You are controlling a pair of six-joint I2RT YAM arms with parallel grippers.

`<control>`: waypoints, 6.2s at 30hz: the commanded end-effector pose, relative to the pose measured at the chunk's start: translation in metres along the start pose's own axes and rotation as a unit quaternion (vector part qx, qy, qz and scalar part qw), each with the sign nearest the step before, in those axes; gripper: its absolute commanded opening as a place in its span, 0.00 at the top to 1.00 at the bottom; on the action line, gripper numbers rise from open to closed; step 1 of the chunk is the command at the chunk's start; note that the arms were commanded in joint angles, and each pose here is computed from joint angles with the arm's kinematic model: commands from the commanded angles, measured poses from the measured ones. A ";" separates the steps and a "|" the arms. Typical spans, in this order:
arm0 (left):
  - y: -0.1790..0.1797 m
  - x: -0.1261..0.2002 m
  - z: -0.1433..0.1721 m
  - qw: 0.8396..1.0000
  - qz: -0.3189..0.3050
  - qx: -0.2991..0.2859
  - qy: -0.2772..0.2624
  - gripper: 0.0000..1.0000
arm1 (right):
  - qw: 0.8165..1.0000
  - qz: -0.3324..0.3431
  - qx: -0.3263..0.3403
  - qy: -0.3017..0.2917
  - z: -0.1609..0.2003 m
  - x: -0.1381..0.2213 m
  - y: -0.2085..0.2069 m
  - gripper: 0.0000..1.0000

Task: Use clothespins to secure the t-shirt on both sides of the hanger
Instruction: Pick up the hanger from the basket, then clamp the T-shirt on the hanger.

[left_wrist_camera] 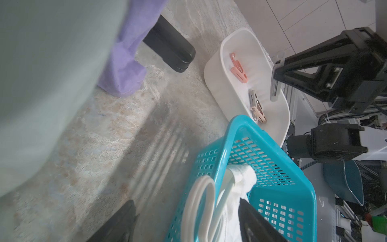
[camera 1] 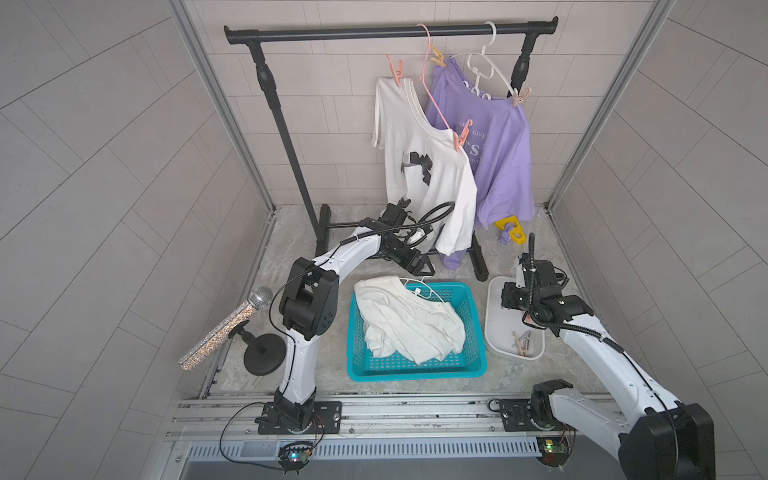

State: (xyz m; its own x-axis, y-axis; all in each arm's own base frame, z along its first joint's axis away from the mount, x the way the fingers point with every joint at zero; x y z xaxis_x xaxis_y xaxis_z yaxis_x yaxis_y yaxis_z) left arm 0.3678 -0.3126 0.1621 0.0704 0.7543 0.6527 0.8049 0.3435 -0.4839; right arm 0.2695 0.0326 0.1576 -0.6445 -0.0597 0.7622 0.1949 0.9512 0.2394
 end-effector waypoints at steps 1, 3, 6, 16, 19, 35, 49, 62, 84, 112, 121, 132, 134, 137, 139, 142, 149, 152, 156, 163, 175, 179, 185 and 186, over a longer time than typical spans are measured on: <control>-0.007 -0.006 -0.004 0.999 0.035 -0.010 0.003 0.23 | 1.000 0.013 0.006 0.001 0.003 0.003 -0.005 1.00; -0.007 -0.009 -0.003 0.999 0.044 -0.008 0.008 0.25 | 1.000 0.014 0.007 0.001 0.004 0.003 -0.006 1.00; -0.007 -0.013 -0.003 0.998 0.056 -0.005 0.015 0.26 | 1.000 0.015 0.006 0.002 0.003 0.003 -0.006 1.00; -0.010 -0.021 0.000 0.995 0.093 0.014 0.017 0.44 | 1.000 0.017 0.005 0.000 0.002 0.004 -0.007 1.00; -0.012 -0.021 -0.001 0.995 0.102 0.018 0.014 0.48 | 1.000 0.017 0.005 0.000 0.002 0.004 -0.006 1.00; -0.019 -0.018 -0.007 0.992 0.126 0.029 0.002 0.77 | 1.000 0.016 0.004 -0.002 -0.001 0.005 -0.006 1.00; -0.039 0.003 -0.016 0.992 0.122 0.010 -0.020 0.94 | 0.997 -0.063 -0.005 -0.053 -0.015 0.021 0.016 1.00; -0.073 0.035 -0.026 0.989 0.137 -0.011 -0.051 1.00 | 0.967 -0.224 0.029 -0.116 -0.025 0.059 0.066 1.00; -0.118 0.110 -0.051 0.975 0.163 -0.038 -0.147 1.00 | 0.878 -0.425 0.103 -0.193 -0.033 0.126 0.130 1.00; -0.102 0.179 -0.092 0.907 0.295 0.003 -0.301 1.00 | 0.842 -0.472 0.141 -0.221 -0.046 0.137 0.155 1.00; -0.092 0.193 -0.090 0.904 0.276 0.007 -0.327 1.00 | 0.830 -0.482 0.150 -0.237 -0.060 0.154 0.162 1.00; -0.057 0.181 -0.072 0.930 0.159 0.054 -0.327 1.00 | 0.828 -0.489 0.144 -0.233 -0.061 0.154 0.164 1.00; -0.056 0.170 -0.052 0.959 0.075 0.039 -0.272 1.00 | 0.828 -0.488 0.144 -0.235 -0.061 0.154 0.163 1.00; -0.057 0.171 -0.059 0.955 0.093 0.028 -0.279 1.00 | 0.828 -0.486 0.146 -0.236 -0.062 0.154 0.164 1.00; -0.056 0.171 -0.058 0.956 0.086 0.027 -0.279 1.00 | 0.829 -0.484 0.146 -0.238 -0.063 0.153 0.163 1.00; -0.057 0.169 -0.056 0.957 0.082 0.026 -0.277 1.00 | 0.832 -0.473 0.147 -0.249 -0.066 0.152 0.162 1.00; -0.071 0.176 -0.054 0.957 0.085 0.013 -0.277 1.00 | 0.837 -0.448 0.165 -0.268 -0.075 0.142 0.162 1.00; -0.076 0.178 -0.051 0.957 0.088 0.010 -0.276 1.00 | 0.832 -0.450 0.169 -0.277 -0.076 0.136 0.164 1.00; -0.083 0.179 -0.046 0.957 0.085 0.009 -0.276 1.00 | 0.826 -0.451 0.169 -0.294 -0.078 0.134 0.165 1.00; -0.096 0.183 -0.039 0.957 0.091 0.006 -0.275 1.00 | 0.819 -0.457 0.179 -0.296 -0.083 0.130 0.171 1.00; -0.108 0.184 -0.029 0.957 0.106 0.004 -0.271 1.00 | 0.793 -0.513 0.168 -0.283 -0.084 0.132 0.184 1.00; -0.112 0.186 -0.030 0.956 0.111 0.000 -0.271 1.00 | 0.779 -0.546 0.156 -0.266 -0.084 0.133 0.192 1.00; -0.116 0.189 -0.030 0.956 0.108 -0.006 -0.274 1.00 | 0.775 -0.564 0.148 -0.245 -0.081 0.131 0.195 1.00; -0.116 0.190 -0.030 0.955 0.108 -0.006 -0.274 1.00 | 0.775 -0.564 0.146 -0.242 -0.080 0.130 0.195 1.00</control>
State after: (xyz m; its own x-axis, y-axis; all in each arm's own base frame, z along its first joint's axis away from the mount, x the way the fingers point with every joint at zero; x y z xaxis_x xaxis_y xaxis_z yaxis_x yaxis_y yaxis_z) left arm 0.3193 -0.2259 0.3428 -0.1095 0.9806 0.1625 0.7770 0.1864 -0.6013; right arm 0.2915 0.1832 0.3360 -0.5457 -0.8303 -0.1133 -0.7866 0.4609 0.4110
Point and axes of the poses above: each gripper's point midway between its finger pads, its own x axis back along the fingers, its own y axis along the line the jaws close on, z = x × y, the point moved 3 cm from there along x, back along the fingers, and after that the axes turned 5 degrees about -x, right-handed, at the moved point
